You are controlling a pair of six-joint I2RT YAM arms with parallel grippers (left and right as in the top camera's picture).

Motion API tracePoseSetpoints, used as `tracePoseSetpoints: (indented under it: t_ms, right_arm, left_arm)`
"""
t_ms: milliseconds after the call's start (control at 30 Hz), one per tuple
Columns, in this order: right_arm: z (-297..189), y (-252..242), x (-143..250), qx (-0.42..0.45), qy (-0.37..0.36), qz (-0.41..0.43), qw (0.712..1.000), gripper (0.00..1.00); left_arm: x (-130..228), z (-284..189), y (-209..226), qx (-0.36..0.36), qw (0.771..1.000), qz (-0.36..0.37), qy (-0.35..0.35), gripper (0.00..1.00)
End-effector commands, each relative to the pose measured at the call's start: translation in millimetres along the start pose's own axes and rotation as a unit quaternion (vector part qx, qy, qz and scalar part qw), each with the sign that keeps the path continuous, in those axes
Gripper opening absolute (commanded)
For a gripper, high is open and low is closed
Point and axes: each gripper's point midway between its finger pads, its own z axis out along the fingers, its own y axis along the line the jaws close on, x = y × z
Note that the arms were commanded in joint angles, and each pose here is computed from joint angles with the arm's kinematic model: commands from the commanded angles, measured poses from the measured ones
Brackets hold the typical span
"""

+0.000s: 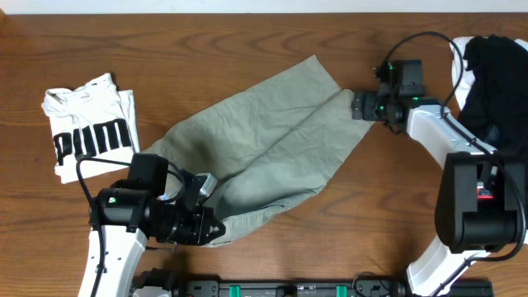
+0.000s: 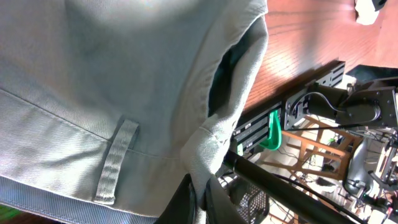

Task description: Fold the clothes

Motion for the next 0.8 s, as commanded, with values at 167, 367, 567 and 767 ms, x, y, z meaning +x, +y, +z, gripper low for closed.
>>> tracePoseSetpoints:
  t_ms: [167, 367, 567, 767]
  right_arm:
    - [-1, 3, 4, -0.019, 0.011, 0.021, 1.0, 0.88]
    - [-1, 5, 12, -0.025, 0.028, 0.023, 0.999, 0.84]
    - [-2, 12, 15, -0.048, 0.036, 0.024, 0.998, 0.77]
    - [0, 12, 18, -0.049, 0.042, 0.026, 0.998, 0.68]
  left_arm:
    - [-2, -1, 0, -0.006, 1.0, 0.017, -0.003, 0.06]
    - [-2, -1, 0, -0.006, 1.0, 0.017, -0.003, 0.06]
    - [-2, -1, 0, -0.006, 1.0, 0.017, -0.004, 0.06]
    - [-2, -1, 0, -0.006, 1.0, 0.017, -0.004, 0.06]
